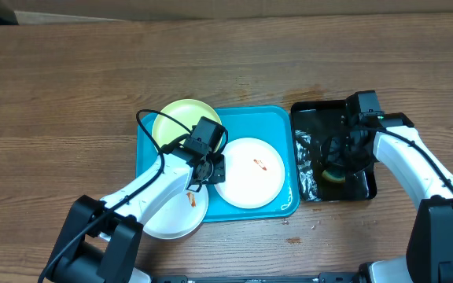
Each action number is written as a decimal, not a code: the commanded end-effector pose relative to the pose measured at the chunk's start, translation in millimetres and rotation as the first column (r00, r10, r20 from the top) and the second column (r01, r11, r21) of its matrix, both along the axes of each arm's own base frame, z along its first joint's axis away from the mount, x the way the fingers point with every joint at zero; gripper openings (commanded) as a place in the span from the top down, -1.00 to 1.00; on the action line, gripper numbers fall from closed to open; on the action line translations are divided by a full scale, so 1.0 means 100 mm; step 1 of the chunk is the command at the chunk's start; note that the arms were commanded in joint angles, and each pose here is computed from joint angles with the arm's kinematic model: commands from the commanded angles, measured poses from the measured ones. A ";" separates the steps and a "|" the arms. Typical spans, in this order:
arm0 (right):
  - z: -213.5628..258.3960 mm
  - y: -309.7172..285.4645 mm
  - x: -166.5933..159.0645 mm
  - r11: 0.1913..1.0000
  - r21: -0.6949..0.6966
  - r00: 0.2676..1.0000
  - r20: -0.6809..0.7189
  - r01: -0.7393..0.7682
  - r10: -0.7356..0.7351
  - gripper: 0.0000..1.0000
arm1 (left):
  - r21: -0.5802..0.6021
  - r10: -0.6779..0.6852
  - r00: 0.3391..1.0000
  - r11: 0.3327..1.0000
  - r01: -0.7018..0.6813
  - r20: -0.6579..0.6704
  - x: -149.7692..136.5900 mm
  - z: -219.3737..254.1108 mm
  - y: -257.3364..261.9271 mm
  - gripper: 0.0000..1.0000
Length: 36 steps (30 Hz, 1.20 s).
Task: Clean dirty plates on tray and stack at the side
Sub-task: 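Grasp the green sponge with the right gripper and lift it, then scrub the white plate held by the left gripper with the sponge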
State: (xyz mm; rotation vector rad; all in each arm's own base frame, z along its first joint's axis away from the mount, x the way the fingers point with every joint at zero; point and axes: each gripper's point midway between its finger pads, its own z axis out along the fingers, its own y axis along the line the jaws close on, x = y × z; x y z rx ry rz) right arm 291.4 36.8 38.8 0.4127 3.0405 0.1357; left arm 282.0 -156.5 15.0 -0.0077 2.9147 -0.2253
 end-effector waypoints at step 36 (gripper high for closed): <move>0.48 1.30 -0.07 0.841 0.297 0.892 0.142 -0.453 0.430 0.92 | -0.014 -0.008 1.000 1.000 0.008 -0.018 -0.02 -0.09 -0.05 0.92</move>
